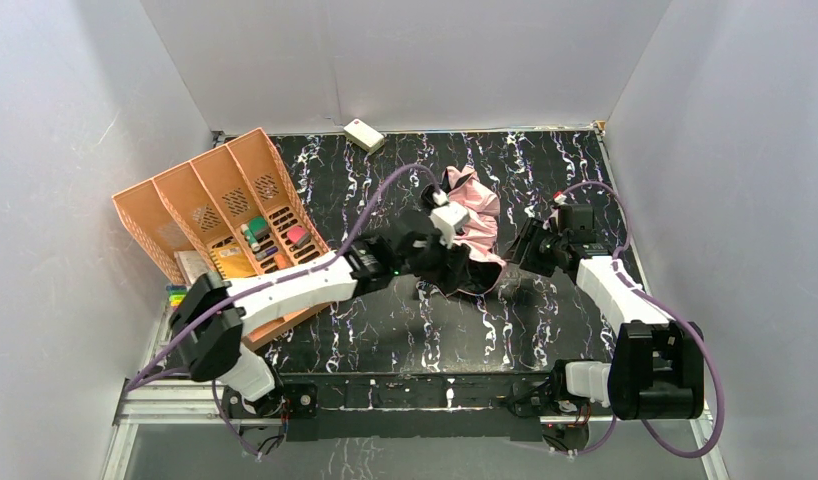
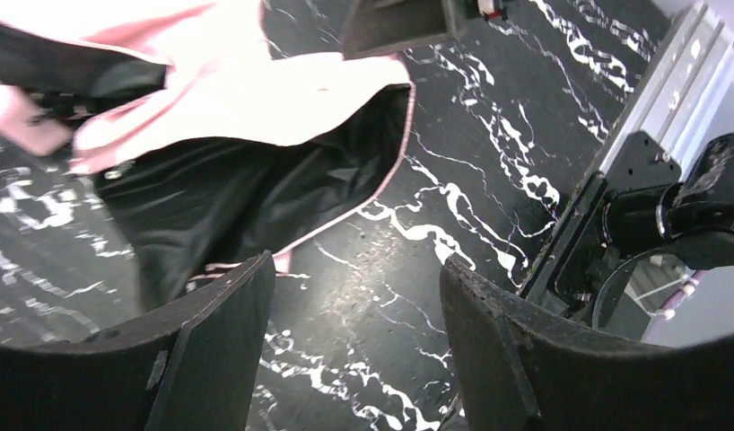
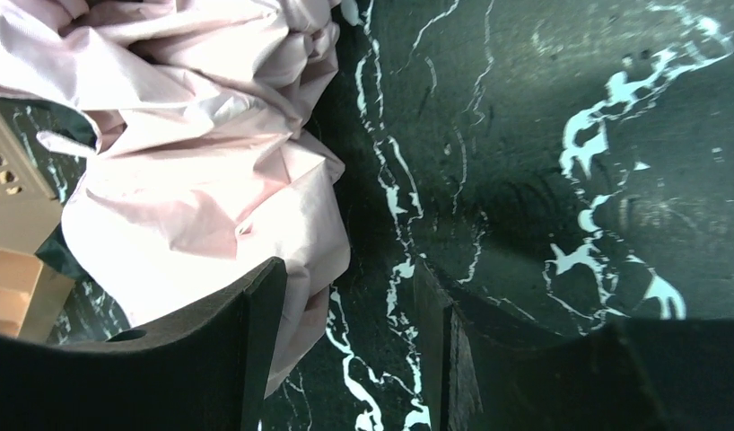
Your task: Put away the umbrella
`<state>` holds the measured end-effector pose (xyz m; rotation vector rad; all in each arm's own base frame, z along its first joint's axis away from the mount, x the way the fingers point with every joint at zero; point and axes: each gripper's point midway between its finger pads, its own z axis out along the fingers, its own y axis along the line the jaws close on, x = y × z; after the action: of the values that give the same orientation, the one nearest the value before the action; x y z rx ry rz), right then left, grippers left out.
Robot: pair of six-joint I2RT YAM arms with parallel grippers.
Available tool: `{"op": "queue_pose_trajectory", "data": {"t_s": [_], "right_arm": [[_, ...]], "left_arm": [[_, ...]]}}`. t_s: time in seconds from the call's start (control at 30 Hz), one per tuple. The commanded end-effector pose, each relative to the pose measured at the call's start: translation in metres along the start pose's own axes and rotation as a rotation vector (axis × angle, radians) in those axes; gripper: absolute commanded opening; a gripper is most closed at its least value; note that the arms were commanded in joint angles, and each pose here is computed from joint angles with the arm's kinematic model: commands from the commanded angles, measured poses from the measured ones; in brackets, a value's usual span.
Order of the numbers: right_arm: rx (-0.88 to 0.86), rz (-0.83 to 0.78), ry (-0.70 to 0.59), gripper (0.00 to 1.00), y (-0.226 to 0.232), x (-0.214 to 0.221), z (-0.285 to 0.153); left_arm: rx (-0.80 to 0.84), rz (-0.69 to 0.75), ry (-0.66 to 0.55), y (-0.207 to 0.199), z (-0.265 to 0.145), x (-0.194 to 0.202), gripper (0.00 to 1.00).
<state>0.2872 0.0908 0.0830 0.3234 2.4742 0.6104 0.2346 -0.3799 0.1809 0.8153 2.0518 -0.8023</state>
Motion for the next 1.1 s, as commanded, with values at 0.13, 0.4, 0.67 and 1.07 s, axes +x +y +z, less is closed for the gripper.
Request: {"op": "queue_pose_trajectory", "data": {"t_s": [0.13, 0.4, 0.67, 1.07], "right_arm": [[-0.147, 0.045, 0.037, 0.61, 0.023, 0.006, 0.004], [-0.151, 0.050, 0.053, 0.61, 0.022, 0.011, 0.005], [-0.158, 0.054, 0.053, 0.60, 0.025, 0.008, 0.005], [-0.159, 0.058, 0.062, 0.60, 0.025, 0.005, 0.003]], "left_arm": [[0.043, 0.069, 0.023, -0.036, 0.059, 0.011, 0.66], [0.072, 0.097, 0.085, -0.046, 0.090, 0.034, 0.66], [0.070, 0.129, 0.097, -0.048, 0.106, 0.044, 0.66], [0.003, 0.176, 0.105, -0.038, 0.137, 0.060, 0.60]]}}
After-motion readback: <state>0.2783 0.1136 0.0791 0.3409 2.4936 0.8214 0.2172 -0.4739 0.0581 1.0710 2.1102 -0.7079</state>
